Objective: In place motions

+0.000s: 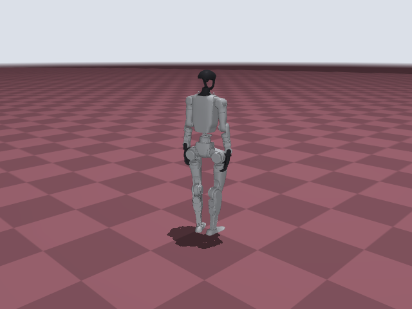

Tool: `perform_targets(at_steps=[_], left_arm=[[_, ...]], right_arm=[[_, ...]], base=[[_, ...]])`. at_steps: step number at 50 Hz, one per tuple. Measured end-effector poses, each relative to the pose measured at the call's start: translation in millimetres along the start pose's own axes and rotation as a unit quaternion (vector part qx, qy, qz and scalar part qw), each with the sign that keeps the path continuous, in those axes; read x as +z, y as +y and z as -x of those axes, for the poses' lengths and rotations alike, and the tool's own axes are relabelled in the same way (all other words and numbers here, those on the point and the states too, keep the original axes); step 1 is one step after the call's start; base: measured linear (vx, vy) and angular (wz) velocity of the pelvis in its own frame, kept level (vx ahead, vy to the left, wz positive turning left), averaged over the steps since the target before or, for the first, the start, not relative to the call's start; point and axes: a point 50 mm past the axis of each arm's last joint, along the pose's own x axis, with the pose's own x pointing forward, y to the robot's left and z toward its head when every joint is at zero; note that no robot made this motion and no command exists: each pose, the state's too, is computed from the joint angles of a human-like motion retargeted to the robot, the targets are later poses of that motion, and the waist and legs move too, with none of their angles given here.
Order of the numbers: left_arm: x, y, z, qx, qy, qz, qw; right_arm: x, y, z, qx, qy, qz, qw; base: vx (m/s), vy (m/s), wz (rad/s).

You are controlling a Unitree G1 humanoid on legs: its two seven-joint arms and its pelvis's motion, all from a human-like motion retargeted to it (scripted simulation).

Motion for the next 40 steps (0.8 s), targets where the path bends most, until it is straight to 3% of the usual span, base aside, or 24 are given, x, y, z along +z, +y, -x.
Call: perform_targets(at_steps=[18, 40], left_arm=[[-13.8, -0.4, 0.0, -0.004, 0.022, -0.017, 1.0], [-7.3, 7.3, 1.1, 0.006, 0.004, 0.0, 1.0]], right_arm=[[-40.7, 23.4, -0.5, 0.028, 0.08, -0.012, 0.996], [-33.6, 23.6, -1.7, 0.034, 0.063, -0.011, 0.997]], base=[[0.03, 0.01, -0.02], [0.0, 0.0, 0.02]])
